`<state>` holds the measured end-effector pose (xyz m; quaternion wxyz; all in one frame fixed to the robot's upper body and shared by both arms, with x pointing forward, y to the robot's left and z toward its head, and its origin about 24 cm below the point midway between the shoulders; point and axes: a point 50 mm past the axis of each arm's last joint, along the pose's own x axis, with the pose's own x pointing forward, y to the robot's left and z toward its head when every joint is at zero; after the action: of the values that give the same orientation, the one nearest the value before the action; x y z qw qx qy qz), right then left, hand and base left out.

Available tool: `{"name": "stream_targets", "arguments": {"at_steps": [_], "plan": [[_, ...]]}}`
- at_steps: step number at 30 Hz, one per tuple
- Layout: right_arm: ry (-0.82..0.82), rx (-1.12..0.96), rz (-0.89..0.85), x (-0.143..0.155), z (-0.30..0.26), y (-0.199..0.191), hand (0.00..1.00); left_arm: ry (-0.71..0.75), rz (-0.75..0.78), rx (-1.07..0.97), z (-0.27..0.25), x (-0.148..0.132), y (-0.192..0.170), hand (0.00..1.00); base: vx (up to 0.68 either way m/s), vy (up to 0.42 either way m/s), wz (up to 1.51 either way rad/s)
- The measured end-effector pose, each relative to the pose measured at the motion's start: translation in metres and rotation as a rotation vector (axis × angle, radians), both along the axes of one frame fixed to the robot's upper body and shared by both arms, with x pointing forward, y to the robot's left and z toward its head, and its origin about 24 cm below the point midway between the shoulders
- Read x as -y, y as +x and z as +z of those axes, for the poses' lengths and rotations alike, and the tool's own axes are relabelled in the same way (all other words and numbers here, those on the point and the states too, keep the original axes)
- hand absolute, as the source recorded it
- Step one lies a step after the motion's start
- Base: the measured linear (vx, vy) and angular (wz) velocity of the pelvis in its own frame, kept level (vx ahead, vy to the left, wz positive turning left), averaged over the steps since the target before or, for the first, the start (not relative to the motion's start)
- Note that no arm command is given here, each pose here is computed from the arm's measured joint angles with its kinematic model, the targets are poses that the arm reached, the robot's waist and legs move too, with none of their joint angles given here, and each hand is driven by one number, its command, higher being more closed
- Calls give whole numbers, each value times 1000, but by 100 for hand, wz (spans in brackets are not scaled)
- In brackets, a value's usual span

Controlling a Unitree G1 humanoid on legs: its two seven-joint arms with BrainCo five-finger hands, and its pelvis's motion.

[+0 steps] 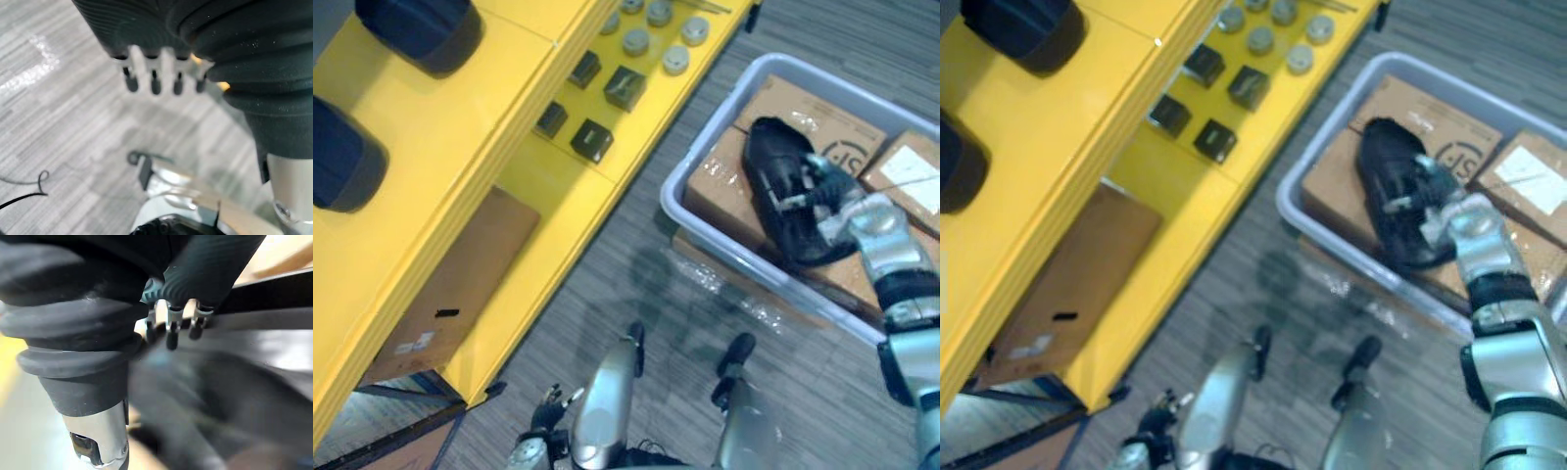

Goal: Walk over and take plastic housings, then place them on the shelf

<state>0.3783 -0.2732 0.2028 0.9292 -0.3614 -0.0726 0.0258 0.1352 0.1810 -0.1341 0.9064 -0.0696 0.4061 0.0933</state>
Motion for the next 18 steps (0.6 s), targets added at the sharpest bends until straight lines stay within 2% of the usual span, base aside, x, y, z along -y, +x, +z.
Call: {"name": "stream_targets", "arguments": {"at_steps": [4,6,10,12,14,15,18], "plan": [[105,186,163,-19,26,-6,0,5,15,6,1,-4,1,0,-2,40,0],[131,216,193,-21,32,-8,0,6,21,7,1,-5,1,0,-5,31,0],[303,354,217,-17,51,-18,0,7,27,11,2,-6,1,0,-14,62,0],[337,413,164,-11,54,-22,0,7,33,12,2,-7,2,0,-12,47,-3],[351,468,-37,7,52,-25,0,6,37,14,2,-7,2,0,-15,57,-9],[351,461,-162,19,43,-27,0,8,39,13,2,-7,1,0,-14,61,-12],[382,391,-392,37,13,-30,0,35,66,19,2,-8,-1,0,-3,70,-19]]}}
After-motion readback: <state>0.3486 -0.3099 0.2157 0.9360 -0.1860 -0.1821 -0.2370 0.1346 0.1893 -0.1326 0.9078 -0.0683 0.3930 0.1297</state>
